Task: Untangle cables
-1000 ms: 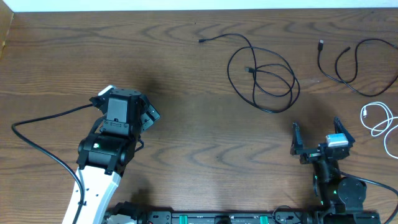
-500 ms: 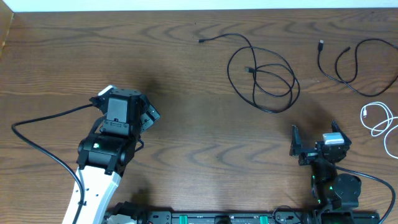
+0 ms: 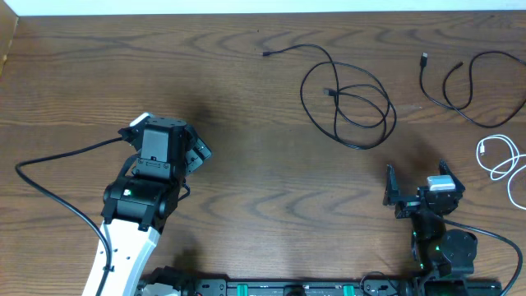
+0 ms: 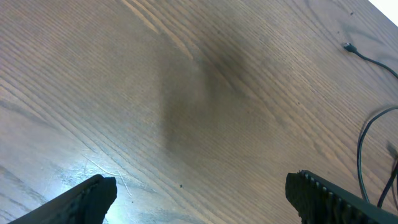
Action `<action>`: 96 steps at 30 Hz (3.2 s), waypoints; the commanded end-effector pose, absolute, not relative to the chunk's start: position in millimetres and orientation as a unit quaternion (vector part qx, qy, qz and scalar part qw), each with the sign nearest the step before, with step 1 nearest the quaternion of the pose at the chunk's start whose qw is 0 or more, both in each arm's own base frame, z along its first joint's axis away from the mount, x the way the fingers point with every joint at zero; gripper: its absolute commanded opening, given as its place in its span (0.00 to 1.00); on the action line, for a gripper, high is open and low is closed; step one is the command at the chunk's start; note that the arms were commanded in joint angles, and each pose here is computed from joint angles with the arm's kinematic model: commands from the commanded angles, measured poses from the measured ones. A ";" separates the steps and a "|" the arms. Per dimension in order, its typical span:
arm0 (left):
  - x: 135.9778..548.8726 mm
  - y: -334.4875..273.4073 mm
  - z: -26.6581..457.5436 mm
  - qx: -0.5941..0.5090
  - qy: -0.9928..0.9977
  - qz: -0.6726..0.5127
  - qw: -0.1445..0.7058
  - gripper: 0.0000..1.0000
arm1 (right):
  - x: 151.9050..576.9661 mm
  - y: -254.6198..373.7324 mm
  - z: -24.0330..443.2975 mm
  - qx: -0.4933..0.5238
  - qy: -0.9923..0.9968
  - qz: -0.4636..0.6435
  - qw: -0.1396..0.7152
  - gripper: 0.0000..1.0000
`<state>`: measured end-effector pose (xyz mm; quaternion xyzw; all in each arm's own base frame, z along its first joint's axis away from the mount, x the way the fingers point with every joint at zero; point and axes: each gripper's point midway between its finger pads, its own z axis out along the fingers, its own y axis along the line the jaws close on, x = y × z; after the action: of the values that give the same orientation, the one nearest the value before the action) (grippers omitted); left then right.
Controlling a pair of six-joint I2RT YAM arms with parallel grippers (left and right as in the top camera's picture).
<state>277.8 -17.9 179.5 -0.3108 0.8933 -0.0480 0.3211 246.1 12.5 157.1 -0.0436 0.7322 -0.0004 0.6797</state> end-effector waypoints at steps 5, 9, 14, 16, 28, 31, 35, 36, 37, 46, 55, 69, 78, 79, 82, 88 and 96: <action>279.4 -15.9 183.4 -0.316 0.890 -0.047 0.325 0.94 | 245.9 10.1 156.1 -0.039 0.733 -0.011 0.679 0.99; 279.4 -15.9 183.4 -0.316 0.890 -0.047 0.325 0.94 | 245.9 10.1 156.0 -0.037 0.733 -0.008 0.679 0.99; 279.4 -15.9 183.4 -0.316 0.890 -0.047 0.325 0.94 | 245.9 10.1 156.0 -0.032 0.733 -0.004 0.679 0.99; 279.4 -15.9 183.4 -0.316 0.890 -0.047 0.325 0.94 | 245.9 9.9 156.0 -0.028 0.733 -0.001 0.679 0.99; 279.4 -15.9 183.4 -0.316 0.890 -0.047 0.325 0.94 | 245.9 8.7 156.0 -0.016 0.734 0.006 0.679 0.99; 279.4 -15.9 183.4 -0.316 0.890 -0.047 0.325 0.94 | 245.9 9.5 156.1 -0.022 0.733 0.003 0.679 0.99; 279.4 -15.9 183.4 -0.316 0.890 -0.047 0.325 0.94 | 245.8 12.3 156.0 -0.027 0.733 0.009 0.679 0.99; 279.4 -16.0 183.4 -0.316 0.890 -0.047 0.325 0.94 | 245.8 12.8 156.2 -0.028 0.733 0.010 0.679 0.99; 279.4 -15.9 183.4 -0.316 0.890 -0.047 0.325 0.94 | 245.8 13.4 156.2 -0.029 0.733 0.011 0.679 0.99; 279.4 -15.9 183.4 -0.316 0.890 -0.047 0.325 0.94 | 245.7 14.7 156.3 -0.030 0.733 0.012 0.680 0.99; 279.4 -15.9 183.4 -0.316 0.890 -0.047 0.325 0.94 | 245.7 14.7 156.3 -0.030 0.733 0.012 0.680 0.99; 279.4 -15.9 183.4 -0.316 0.890 -0.047 0.325 0.94 | 245.7 14.6 156.4 -0.030 0.733 0.012 0.680 0.99; 279.2 -15.3 180.9 -0.317 0.891 -0.044 0.321 0.94 | 245.7 14.6 156.4 -0.030 0.733 0.012 0.680 0.99; 278.4 -15.2 181.8 -0.317 0.891 -0.046 0.323 0.94 | 245.7 14.7 156.4 -0.030 0.733 0.012 0.680 0.99; 274.8 -14.4 187.7 -0.317 0.886 -0.052 0.334 0.94 | 245.7 14.6 156.4 -0.030 0.733 0.012 0.680 0.99; 252.6 -9.3 208.9 -0.317 0.871 -0.073 0.369 0.94 | 245.7 14.7 156.5 -0.030 0.732 0.012 0.680 0.99; 214.6 1.8 213.7 -0.333 0.833 -0.127 0.423 0.94 | 245.7 14.6 156.5 -0.030 0.732 0.012 0.680 0.99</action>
<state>224.6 3.5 220.1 -0.3326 0.8386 -0.1055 0.4183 246.1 13.4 157.3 -0.0310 0.7324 0.0088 0.6801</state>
